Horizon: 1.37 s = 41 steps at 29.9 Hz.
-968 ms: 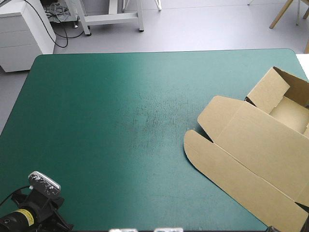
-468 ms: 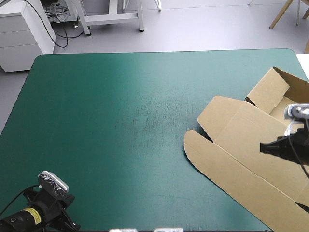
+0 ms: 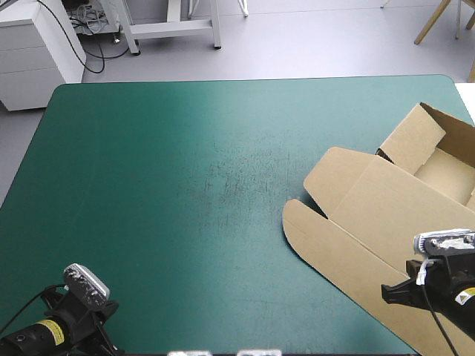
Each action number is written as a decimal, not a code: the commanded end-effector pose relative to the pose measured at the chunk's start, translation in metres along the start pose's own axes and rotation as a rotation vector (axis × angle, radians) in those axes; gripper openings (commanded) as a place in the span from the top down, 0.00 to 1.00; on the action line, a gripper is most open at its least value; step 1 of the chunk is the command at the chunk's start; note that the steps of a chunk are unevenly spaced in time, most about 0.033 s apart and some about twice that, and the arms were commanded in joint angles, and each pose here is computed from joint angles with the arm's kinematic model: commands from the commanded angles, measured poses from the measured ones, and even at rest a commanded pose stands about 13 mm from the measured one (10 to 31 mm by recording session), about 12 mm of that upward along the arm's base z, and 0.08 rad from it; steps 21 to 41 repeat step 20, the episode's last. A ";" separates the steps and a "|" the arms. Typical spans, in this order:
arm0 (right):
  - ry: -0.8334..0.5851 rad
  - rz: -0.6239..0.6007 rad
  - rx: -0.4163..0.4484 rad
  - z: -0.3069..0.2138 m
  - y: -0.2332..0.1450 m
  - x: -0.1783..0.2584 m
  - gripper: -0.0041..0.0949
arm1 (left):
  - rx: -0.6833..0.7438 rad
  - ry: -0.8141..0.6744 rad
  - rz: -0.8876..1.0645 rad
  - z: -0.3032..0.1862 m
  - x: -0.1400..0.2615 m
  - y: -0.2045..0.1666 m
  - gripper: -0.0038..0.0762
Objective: Fold the box
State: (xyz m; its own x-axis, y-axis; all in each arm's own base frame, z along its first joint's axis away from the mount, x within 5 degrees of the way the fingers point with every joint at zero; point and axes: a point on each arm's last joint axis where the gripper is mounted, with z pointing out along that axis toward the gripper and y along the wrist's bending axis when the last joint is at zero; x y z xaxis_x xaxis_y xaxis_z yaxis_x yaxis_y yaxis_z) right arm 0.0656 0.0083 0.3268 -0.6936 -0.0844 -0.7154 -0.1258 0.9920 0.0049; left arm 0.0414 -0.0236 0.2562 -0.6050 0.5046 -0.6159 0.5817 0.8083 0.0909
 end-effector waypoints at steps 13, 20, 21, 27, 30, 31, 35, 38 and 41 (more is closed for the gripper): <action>-0.203 -0.055 -0.061 0.008 0.012 0.018 0.97 | -0.002 -0.061 -0.011 -0.005 -0.009 0.001 0.96; -0.190 -0.024 -0.074 0.008 0.013 0.019 0.97 | -0.002 -0.061 -0.011 -0.005 -0.009 0.001 0.96; -0.190 -0.024 -0.074 0.008 0.013 0.019 0.97 | -0.002 -0.061 -0.011 -0.005 -0.009 0.001 0.96; -0.190 -0.024 -0.074 0.008 0.013 0.019 0.97 | -0.002 -0.061 -0.011 -0.005 -0.009 0.001 0.96; -0.190 -0.024 -0.074 0.008 0.013 0.019 0.97 | -0.002 -0.061 -0.011 -0.005 -0.009 0.001 0.96; -0.190 -0.024 -0.074 0.008 0.013 0.019 0.97 | -0.002 -0.061 -0.011 -0.005 -0.009 0.001 0.96; -0.190 -0.024 -0.074 0.008 0.013 0.019 0.97 | -0.002 -0.061 -0.011 -0.005 -0.009 0.001 0.96; -0.190 -0.024 -0.074 0.008 0.013 0.019 0.97 | -0.002 -0.061 -0.011 -0.005 -0.009 0.001 0.96; -0.190 -0.024 -0.074 0.008 0.013 0.019 0.97 | -0.002 -0.061 -0.011 -0.005 -0.009 0.001 0.96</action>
